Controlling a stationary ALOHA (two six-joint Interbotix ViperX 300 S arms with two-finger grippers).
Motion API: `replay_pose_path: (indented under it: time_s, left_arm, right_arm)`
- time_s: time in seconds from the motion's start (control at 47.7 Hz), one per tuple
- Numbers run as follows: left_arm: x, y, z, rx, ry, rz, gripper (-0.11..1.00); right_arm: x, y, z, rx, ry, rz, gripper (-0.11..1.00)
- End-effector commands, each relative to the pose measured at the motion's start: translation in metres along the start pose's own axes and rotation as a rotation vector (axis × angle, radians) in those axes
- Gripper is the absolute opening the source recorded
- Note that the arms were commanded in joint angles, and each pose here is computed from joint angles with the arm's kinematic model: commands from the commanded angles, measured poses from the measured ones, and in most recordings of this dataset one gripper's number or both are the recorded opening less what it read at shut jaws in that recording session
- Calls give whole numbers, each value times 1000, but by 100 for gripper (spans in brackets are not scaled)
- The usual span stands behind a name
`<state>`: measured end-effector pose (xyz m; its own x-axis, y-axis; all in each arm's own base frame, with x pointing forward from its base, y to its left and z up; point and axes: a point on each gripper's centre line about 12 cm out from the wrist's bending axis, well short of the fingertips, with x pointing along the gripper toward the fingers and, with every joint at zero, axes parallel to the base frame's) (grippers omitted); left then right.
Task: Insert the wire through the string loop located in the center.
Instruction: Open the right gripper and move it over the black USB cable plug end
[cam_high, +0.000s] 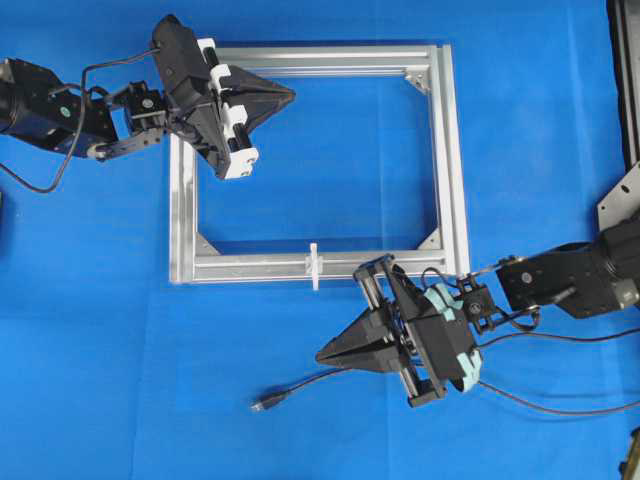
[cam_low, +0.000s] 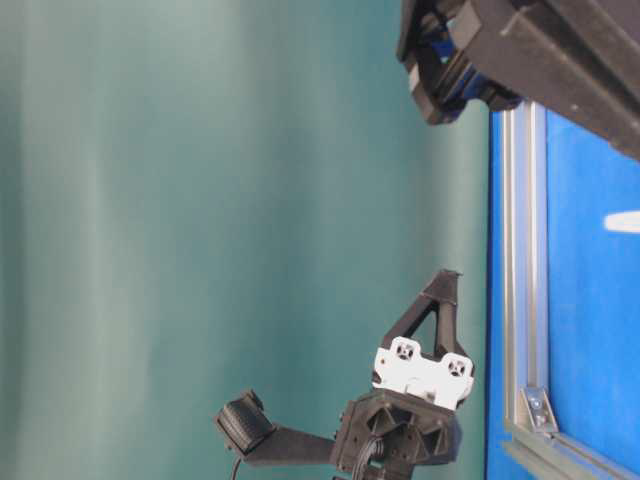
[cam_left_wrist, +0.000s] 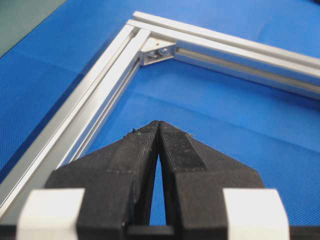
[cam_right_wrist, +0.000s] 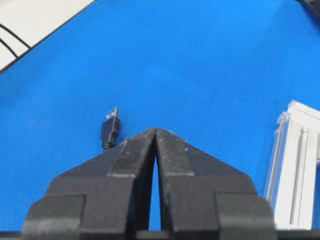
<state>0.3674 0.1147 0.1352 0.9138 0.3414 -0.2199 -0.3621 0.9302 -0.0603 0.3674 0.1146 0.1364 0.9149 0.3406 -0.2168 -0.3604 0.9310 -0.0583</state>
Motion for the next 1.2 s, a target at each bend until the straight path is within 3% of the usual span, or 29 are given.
replay_pose_path:
  time_s: [0.0, 0.105, 0.503, 0.629, 0.713, 0.776, 0.965, 1.028, 1.174]
  left_arm:
    - [-4, -7, 22, 14, -42, -30, 0]
    - [-5, -7, 22, 14, -37, -30, 0]
    - [-5, -7, 22, 12, -37, -30, 0]
    - [-5, -7, 22, 12, -37, -30, 0]
    - [-6, -7, 21, 11, -34, -30, 0]
    - [-6, -7, 21, 9, -34, -30, 0]
    - [-6, -7, 21, 9, -33, -30, 0]
    - [-6, -7, 21, 9, -33, -30, 0]
    - [-6, -7, 21, 9, -30, -30, 0]
  right_arm:
    - [0, 2, 23, -4, -60, 4, 0]
    - [1, 4, 25, -3, -36, 11, -5]
    - [0, 17, 25, 87, 16, 41, -5]
    - [1, 20, 26, 90, 17, 49, -3]
    - [1, 23, 27, 91, 20, 55, 5]
    - [1, 23, 26, 93, 29, 55, 18]
    - [1, 23, 24, 98, 42, 51, 74]
    - [1, 23, 24, 98, 42, 51, 88]
    - [6, 23, 18, 103, 70, 48, 79]
